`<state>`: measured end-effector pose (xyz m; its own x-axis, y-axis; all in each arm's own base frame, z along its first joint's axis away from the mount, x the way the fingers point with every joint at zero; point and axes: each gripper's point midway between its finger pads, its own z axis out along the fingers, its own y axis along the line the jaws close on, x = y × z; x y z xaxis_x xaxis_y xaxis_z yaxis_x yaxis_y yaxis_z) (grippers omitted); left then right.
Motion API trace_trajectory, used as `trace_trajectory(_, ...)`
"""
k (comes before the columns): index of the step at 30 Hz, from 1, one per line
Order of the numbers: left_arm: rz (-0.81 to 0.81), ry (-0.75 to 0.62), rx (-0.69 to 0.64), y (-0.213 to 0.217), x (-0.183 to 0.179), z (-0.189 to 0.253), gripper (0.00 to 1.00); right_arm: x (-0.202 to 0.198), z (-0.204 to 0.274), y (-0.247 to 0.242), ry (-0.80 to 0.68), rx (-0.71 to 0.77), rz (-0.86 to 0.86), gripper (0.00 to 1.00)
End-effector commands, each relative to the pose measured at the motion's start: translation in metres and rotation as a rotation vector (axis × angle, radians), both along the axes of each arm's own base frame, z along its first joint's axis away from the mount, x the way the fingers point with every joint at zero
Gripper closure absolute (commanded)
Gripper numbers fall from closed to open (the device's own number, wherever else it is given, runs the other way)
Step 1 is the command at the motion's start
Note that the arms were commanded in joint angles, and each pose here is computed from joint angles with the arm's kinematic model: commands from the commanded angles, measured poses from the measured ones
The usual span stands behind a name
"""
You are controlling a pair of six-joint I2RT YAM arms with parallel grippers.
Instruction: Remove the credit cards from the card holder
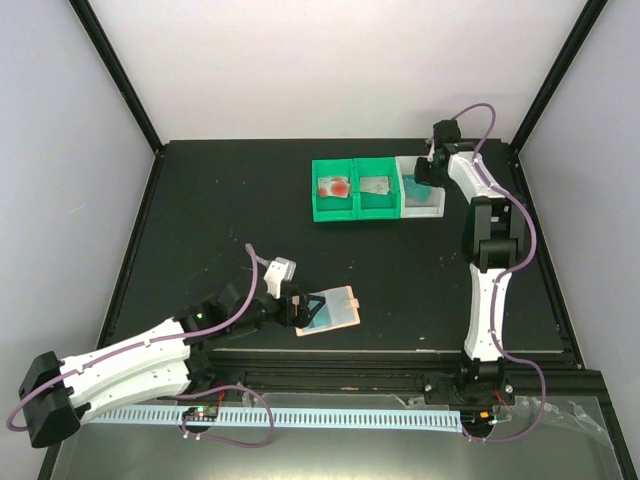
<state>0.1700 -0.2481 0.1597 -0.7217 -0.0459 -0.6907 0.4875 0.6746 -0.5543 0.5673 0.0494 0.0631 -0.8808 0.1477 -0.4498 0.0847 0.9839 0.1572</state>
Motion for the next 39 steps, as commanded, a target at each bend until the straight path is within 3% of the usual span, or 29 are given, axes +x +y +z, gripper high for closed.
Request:
trace_trajectory(1,0.014,-0.01,0.029,-0.001,0.007,0.004,0.01,-0.005,0.079,0.008,-0.14,0.052,0.02,0.91)
trace_trajectory(11,-0.049,0.05,0.092,-0.004,-0.003,-0.012,0.01,-0.08,0.114,0.027,-0.212,0.208,0.045,0.89)
trace_trajectory(20,0.096,0.123,0.105,0.012,0.01,-0.039,0.01,-0.152,0.126,0.065,-0.222,0.326,0.128,0.83)
trace_trajectory(26,0.079,0.19,0.106,0.01,0.013,-0.049,0.01,-0.203,0.127,0.107,-0.235,0.366,0.232,0.82)
trace_trajectory(32,0.024,0.296,-0.049,-0.001,0.01,-0.054,0.01,-0.244,0.123,0.156,-0.215,0.378,0.347,0.77)
trace_trajectory(39,0.029,0.377,-0.16,0.0,0.012,-0.059,0.04,-0.301,0.082,0.214,-0.115,0.481,0.479,0.74)
